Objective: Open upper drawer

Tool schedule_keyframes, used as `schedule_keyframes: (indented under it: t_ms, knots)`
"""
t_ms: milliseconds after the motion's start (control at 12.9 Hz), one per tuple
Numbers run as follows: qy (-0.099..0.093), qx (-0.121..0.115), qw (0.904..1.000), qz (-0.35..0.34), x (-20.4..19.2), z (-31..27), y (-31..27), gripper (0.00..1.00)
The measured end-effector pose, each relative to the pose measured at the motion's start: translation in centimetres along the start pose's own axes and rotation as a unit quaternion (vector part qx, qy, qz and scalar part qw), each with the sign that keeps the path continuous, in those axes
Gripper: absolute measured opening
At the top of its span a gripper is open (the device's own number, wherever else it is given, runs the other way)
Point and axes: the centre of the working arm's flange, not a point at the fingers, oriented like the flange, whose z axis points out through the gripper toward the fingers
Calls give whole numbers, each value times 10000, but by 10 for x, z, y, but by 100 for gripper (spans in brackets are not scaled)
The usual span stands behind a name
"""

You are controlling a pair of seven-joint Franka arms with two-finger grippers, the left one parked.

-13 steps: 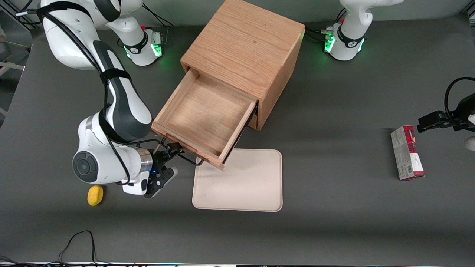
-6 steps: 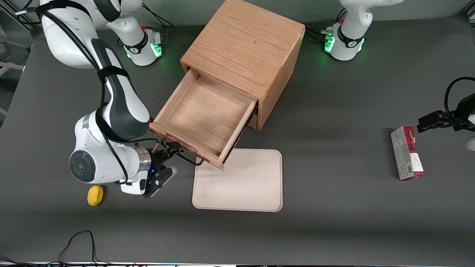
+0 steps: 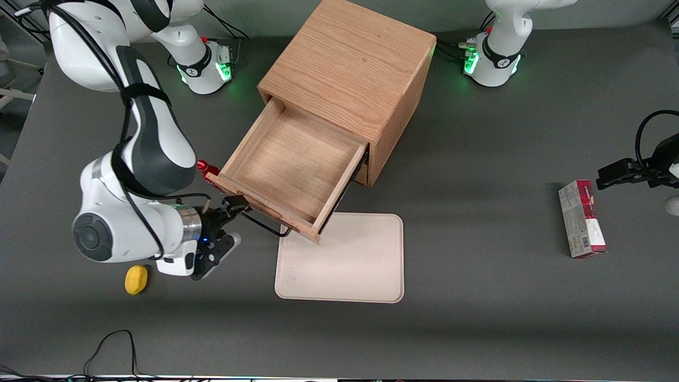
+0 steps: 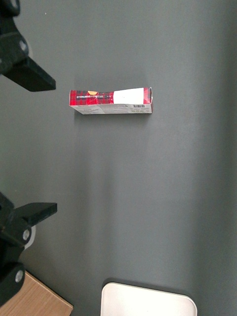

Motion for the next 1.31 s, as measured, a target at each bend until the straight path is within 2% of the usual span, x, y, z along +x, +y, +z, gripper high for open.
schedule_keyframes:
  t_ms: [155, 232, 541, 773, 1006, 1160, 1315]
  knots:
    - [100, -63, 9999, 117, -18, -30, 12, 100]
    - [77, -182, 9996, 182, -31, -46, 15, 100]
    - [-48, -916, 9943, 547, -91, -91, 12, 100]
    - [136, -1352, 9822, 1295, -153, -110, 16, 100]
    - [471, -1462, 9644, 2151, -203, -130, 13, 100]
    - [674, -1492, 9596, 2288, -220, -129, 18, 100]
    - [743, -1509, 9585, 2300, -222, -128, 16, 100]
